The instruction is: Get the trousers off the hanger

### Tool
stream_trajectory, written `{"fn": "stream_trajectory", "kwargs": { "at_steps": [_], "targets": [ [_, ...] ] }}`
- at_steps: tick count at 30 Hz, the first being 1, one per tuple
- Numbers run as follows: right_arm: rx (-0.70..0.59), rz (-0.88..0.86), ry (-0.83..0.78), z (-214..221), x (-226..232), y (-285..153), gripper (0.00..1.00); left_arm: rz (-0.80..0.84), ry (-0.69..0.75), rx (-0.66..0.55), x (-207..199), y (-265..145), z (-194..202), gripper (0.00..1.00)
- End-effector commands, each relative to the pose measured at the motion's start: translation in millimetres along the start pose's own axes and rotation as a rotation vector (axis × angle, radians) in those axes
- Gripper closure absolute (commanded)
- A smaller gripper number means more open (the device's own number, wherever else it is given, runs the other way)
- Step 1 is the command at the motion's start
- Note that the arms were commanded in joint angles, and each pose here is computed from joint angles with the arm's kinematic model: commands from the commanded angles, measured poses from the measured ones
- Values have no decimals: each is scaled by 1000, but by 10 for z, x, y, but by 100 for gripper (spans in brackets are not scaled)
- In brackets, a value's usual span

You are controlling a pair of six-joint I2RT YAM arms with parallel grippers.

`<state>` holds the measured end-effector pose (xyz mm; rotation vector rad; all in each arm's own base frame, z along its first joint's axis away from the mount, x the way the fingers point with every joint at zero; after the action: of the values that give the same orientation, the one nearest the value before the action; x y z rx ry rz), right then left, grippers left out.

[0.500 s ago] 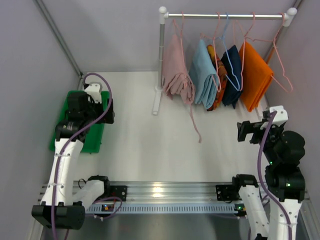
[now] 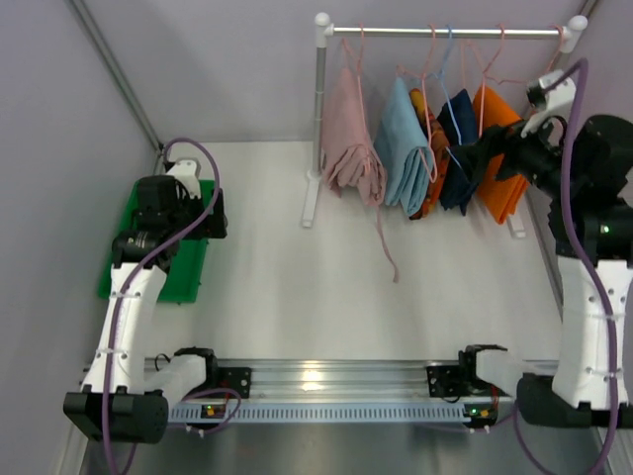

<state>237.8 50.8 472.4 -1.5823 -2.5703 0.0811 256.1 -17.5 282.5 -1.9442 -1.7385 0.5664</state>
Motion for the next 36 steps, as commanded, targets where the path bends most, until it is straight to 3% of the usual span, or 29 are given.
{"fn": "stream_trajectory", "kwargs": {
  "at_steps": [1, 8, 13, 21, 28, 36],
  "targets": [
    [-42, -138, -21, -313, 212, 289, 13, 13, -16, -92, -25, -56, -270, 1],
    [-46, -284, -18, -484, 744, 1008, 19, 35, -76, -107, -65, 1, -413, 1],
    [0, -229, 162, -272, 752, 1628, 24, 41, -86, -132, -73, -5, -481, 1],
    [89, -193, 251, 109, 737, 2289, 25, 57, -55, -188, -87, -127, -609, 1],
    [148, -222, 322, 406, 766, 2647, 26, 55, -72, -188, -94, -171, -572, 1],
    [164, -381, 400, 459, 971, 2803, 39, 44, -67, -168, -77, -143, -545, 1]
  ]
}}
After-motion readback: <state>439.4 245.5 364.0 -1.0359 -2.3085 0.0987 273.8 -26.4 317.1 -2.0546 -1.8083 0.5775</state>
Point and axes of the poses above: each gripper's point midway between its finger pads, its own y axis out along the fingers, its own x axis along the line the jaws close on, z = x × y, the point moved 5 cm from there along -y, back along the fingers, and after that the axes turned 4 degrees about y, right-handed, at the moved point
